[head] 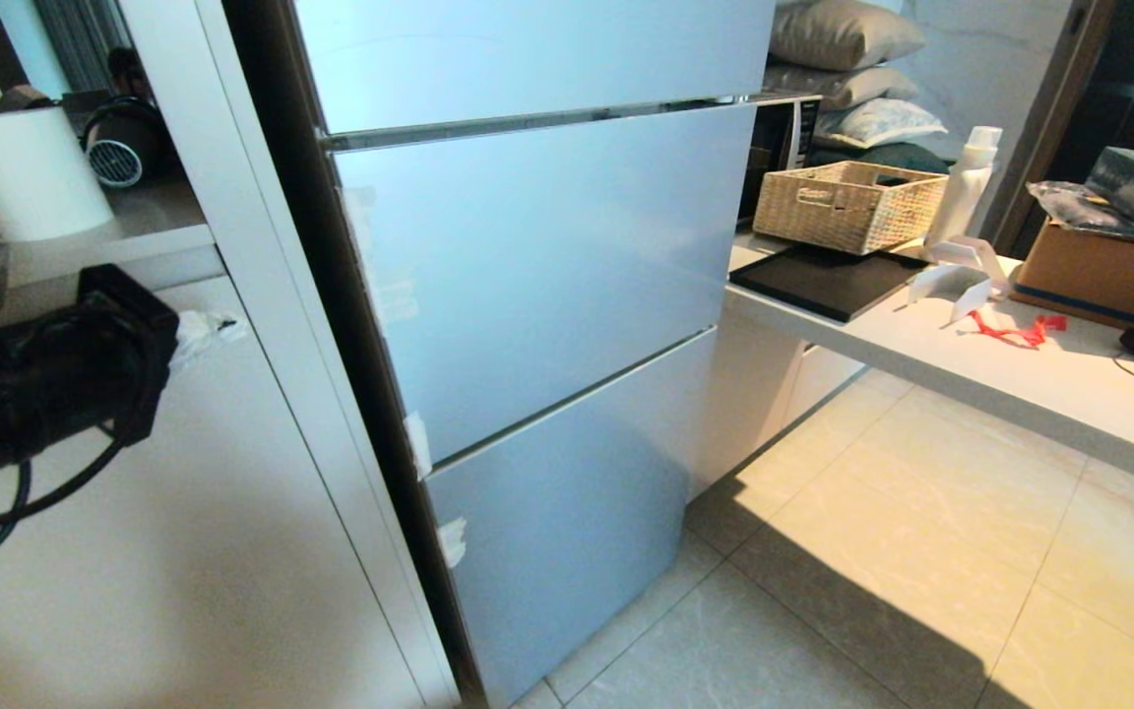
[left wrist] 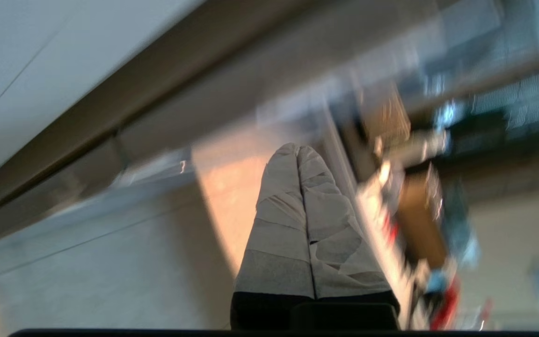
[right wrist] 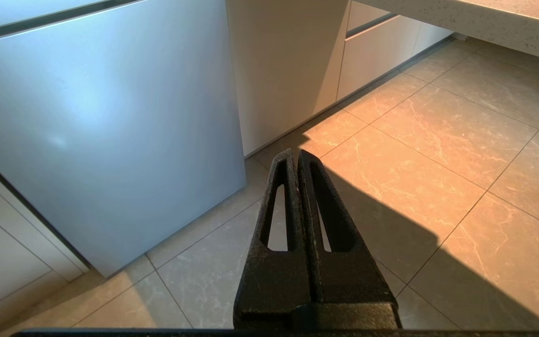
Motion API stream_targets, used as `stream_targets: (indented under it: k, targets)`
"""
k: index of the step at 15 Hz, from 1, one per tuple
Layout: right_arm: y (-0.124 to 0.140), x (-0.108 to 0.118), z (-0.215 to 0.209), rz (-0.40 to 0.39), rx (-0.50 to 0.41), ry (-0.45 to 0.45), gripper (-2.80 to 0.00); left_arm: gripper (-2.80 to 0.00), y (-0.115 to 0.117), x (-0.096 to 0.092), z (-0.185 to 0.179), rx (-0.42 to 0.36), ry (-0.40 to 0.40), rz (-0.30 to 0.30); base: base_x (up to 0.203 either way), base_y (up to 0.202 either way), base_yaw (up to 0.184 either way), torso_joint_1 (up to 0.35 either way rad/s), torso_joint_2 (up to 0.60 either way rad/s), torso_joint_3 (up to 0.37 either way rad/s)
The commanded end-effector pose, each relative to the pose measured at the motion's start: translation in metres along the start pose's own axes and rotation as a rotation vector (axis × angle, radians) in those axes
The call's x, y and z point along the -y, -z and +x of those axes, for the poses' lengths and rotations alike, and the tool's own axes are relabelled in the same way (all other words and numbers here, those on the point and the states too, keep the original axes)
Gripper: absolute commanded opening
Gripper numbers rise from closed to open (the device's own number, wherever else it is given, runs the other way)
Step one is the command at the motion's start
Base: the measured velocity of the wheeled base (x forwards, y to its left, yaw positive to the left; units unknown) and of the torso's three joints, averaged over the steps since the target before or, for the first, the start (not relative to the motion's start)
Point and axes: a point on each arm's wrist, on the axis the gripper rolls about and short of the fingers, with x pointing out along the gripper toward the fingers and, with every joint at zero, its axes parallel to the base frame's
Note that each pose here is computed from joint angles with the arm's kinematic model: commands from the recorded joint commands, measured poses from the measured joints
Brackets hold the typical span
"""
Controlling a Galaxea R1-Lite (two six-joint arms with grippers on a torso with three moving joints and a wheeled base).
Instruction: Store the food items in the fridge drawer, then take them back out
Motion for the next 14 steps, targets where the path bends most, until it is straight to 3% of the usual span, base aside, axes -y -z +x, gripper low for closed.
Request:
stream_targets:
  k: [1, 6, 9, 14]
  targets:
    - [0.000, 0.000, 0.000, 0.000, -0.003, 0.000, -2.80, -2.80, 0.001, -0.004, 0.054, 0.002, -0.040, -0.095, 0.000, 0.000, 0.000, 0.000, 0.00, 0.000]
    - [0.000, 0.000, 0.000, 0.000, -0.004, 0.000, -2.80, -2.80, 0.002, 0.009, 0.080, 0.005, 0.011, -0.171, 0.000, 0.000, 0.000, 0.000, 0.00, 0.000]
    - [0.000, 0.000, 0.000, 0.000, -0.003, 0.000, -2.80, -2.80, 0.010, 0.020, 0.092, -0.016, 0.044, -0.184, 0.000, 0.000, 0.000, 0.000, 0.00, 0.000]
    - [0.000, 0.000, 0.000, 0.000, -0.001, 0.000, -2.80, -2.80, 0.012, 0.023, 0.115, 0.047, 0.054, -0.186, 0.000, 0.000, 0.000, 0.000, 0.00, 0.000]
